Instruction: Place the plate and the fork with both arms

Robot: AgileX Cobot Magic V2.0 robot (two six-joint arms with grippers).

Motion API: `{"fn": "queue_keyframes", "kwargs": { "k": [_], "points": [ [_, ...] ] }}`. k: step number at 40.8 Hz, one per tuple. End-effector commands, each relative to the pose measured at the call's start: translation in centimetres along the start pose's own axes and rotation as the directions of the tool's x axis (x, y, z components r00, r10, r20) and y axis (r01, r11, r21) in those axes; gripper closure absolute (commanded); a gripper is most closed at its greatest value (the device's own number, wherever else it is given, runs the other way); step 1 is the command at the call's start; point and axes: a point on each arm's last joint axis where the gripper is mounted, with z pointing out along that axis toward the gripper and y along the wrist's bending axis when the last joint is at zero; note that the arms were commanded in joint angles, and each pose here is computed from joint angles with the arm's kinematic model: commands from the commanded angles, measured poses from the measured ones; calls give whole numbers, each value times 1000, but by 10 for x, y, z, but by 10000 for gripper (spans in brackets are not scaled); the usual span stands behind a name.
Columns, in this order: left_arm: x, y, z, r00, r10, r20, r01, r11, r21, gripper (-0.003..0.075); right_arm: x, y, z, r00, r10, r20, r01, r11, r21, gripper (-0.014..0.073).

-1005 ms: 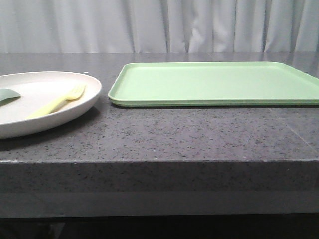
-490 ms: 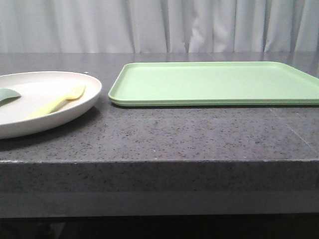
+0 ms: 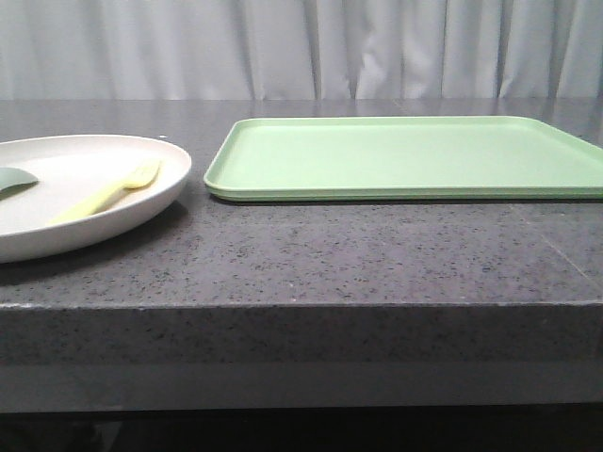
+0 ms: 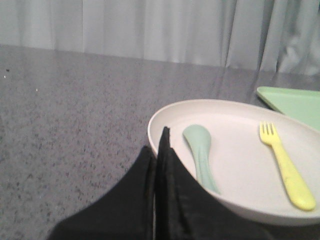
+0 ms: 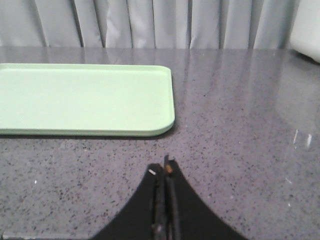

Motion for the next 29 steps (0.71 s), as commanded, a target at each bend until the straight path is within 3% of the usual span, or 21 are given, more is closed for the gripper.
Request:
{"fn": "queue_keyframes", "kwargs": {
  "k": [1, 7, 14, 23, 29],
  "points": [
    [-18, -1, -4, 978, -5, 209, 3, 1000, 9, 738, -15, 0, -3, 986, -7, 168, 7, 1000, 5, 664],
    [-32, -2, -7, 953, -6, 302, 2, 1000, 14, 738, -27, 0, -5, 965, -4, 263, 2, 1000, 6, 664],
    [-70, -5, -10, 941, -4, 337, -3, 1000, 19, 738, -55, 2, -13, 975, 16, 223, -14, 1000, -8, 664],
    [-129, -11, 14, 989, 68, 128, -69, 998, -3, 738, -117, 7, -13, 993, 14, 121, -12, 1000, -14, 660],
    [-147, -13, 49, 997, 69, 29, -69, 998, -5, 738, -144, 8, 13, 997, 15, 70, -14, 1000, -9, 660]
  ]
}}
